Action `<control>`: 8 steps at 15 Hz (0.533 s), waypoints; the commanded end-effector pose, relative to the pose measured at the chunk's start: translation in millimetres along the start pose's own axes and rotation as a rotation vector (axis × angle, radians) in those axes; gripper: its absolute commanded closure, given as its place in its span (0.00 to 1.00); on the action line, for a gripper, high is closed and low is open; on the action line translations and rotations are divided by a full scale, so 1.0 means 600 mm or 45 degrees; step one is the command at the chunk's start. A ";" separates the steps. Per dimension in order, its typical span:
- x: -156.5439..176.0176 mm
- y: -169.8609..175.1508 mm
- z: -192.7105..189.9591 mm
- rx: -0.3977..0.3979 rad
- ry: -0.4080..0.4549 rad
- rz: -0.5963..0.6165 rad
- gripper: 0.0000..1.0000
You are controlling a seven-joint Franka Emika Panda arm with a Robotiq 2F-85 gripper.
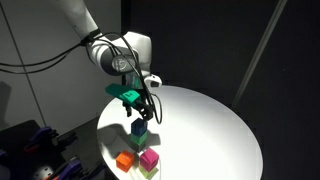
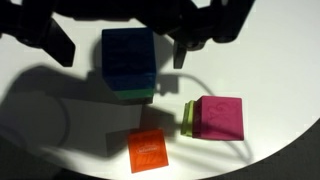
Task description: Pick up the blue block and put it on the table
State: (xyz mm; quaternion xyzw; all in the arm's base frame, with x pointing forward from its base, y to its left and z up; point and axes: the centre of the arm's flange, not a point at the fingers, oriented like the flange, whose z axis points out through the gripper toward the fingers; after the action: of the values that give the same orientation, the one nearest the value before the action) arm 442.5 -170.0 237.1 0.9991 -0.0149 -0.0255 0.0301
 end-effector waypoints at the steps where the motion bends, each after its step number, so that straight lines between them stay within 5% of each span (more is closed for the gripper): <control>1: 0.018 0.010 0.005 0.011 0.003 0.049 0.00; 8: 0.034 0.018 0.017 0.006 -0.005 0.038 0.00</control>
State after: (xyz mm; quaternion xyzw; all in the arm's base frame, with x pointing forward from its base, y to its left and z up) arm 452.2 -175.5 227.7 0.9989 -0.0222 -0.0299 0.0290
